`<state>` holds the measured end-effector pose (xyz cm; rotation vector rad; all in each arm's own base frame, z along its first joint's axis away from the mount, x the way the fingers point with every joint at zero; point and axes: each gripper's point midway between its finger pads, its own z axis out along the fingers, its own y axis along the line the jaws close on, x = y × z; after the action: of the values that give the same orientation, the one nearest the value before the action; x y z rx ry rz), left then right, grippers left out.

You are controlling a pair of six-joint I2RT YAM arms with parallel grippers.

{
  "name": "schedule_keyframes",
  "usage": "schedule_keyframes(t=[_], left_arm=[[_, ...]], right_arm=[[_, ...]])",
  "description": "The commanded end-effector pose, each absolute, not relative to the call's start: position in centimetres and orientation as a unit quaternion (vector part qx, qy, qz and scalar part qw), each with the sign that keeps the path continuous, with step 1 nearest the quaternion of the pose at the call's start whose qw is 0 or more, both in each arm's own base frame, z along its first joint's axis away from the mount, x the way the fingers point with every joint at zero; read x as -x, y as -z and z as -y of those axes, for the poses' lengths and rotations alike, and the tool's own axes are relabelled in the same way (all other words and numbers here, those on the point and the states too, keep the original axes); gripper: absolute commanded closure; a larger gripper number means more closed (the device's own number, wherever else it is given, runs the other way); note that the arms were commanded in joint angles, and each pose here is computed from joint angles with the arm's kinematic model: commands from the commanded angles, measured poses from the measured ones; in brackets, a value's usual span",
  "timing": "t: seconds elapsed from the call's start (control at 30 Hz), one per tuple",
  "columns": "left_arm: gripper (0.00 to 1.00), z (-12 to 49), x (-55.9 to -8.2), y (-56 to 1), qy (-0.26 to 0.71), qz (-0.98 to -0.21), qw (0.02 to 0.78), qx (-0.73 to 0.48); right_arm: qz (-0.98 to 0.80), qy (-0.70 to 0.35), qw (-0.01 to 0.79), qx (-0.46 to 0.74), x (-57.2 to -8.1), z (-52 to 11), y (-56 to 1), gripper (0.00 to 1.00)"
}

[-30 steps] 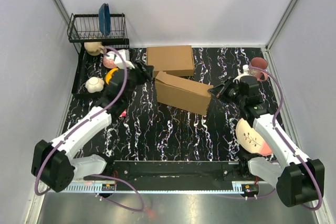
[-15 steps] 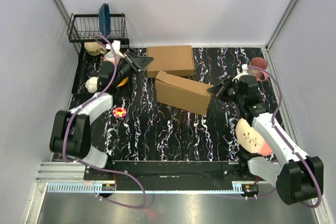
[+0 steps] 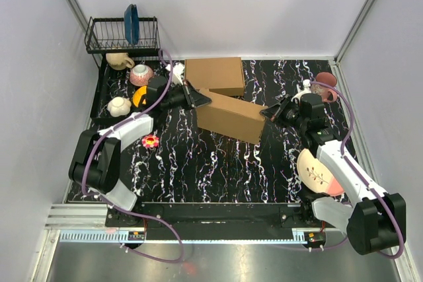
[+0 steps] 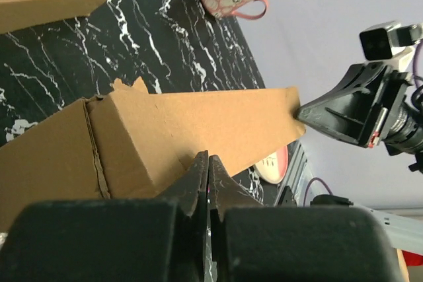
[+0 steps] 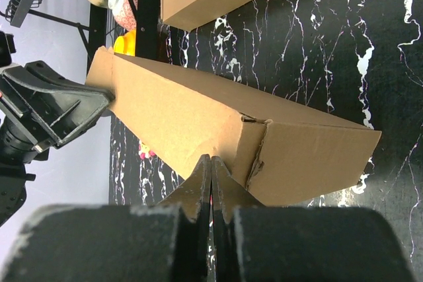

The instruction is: Fold the paper box

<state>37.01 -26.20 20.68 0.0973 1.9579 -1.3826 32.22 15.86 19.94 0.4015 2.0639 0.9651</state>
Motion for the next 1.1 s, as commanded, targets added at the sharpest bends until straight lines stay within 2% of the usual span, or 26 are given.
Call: schedule_keyframes(t=[0.0,0.1,0.17,0.2,0.23,0.27,0.3,0.37,0.4,0.43,0.5,0.77,0.97,1.07], left_arm=[[1.00,23.8,-36.0,-12.2,0.427,-0.858,0.285,-0.008],[1.00,23.7,-35.4,-9.8,0.417,-0.874,0.251,0.003],[1.00,24.6,-35.5,-12.0,0.459,-0.844,0.277,-0.015],[1.00,25.0,-35.8,-13.7,0.480,-0.828,0.290,-0.009],[1.00,25.3,-36.4,-17.7,0.505,-0.790,0.345,-0.031],[1.00,25.0,-36.5,-19.5,0.517,-0.772,0.367,-0.031],[0.95,24.9,-36.6,-21.7,0.536,-0.753,0.381,-0.021],[0.93,24.2,-37.3,-26.3,0.537,-0.721,0.437,-0.024],[0.93,23.9,-37.7,-26.8,0.516,-0.726,0.452,-0.037],[0.93,23.9,-37.4,-25.4,0.499,-0.756,0.423,-0.028],[0.94,24.5,-37.2,-25.0,0.482,-0.771,0.414,-0.051],[0.99,23.1,-31.9,-14.0,0.412,-0.850,0.329,-0.010],[1.00,21.6,-29.9,-13.5,0.368,-0.870,0.329,-0.014],[0.99,20.9,-30.1,-16.8,0.374,-0.843,0.387,-0.012]], right_arm=[[-0.852,-0.341,0.363,-0.162,-31.0,-15.1,-16.6,0.98],[-0.853,-0.342,0.362,-0.160,-30.9,-15.1,-16.5,0.98],[-0.855,-0.338,0.361,-0.157,-30.7,-15.0,-16.3,0.98],[-0.856,-0.336,0.361,-0.156,-30.7,-14.9,-16.3,0.98],[-0.856,-0.334,0.362,-0.156,-30.7,-14.8,-16.2,0.99],[-0.858,-0.333,0.359,-0.156,-30.5,-14.8,-16.0,0.99],[-0.858,-0.333,0.360,-0.154,-30.5,-14.8,-16.1,0.99],[-0.865,-0.321,0.354,-0.153,-30.2,-14.5,-15.4,0.99],[-0.868,-0.316,0.352,-0.151,-30.0,-14.4,-15.3,0.98],[-0.872,-0.309,0.349,-0.147,-29.8,-14.2,-14.9,0.98],[-0.883,-0.293,0.337,-0.148,-29.0,-13.8,-14.0,0.98],[-0.932,-0.230,0.258,-0.108,-24.1,-12.9,-11.1,0.96],[-0.943,-0.205,0.248,-0.089,-22.9,-13.7,-11.0,0.95],[-0.937,-0.207,0.264,-0.094,-23.0,-13.6,-11.4,0.95]])
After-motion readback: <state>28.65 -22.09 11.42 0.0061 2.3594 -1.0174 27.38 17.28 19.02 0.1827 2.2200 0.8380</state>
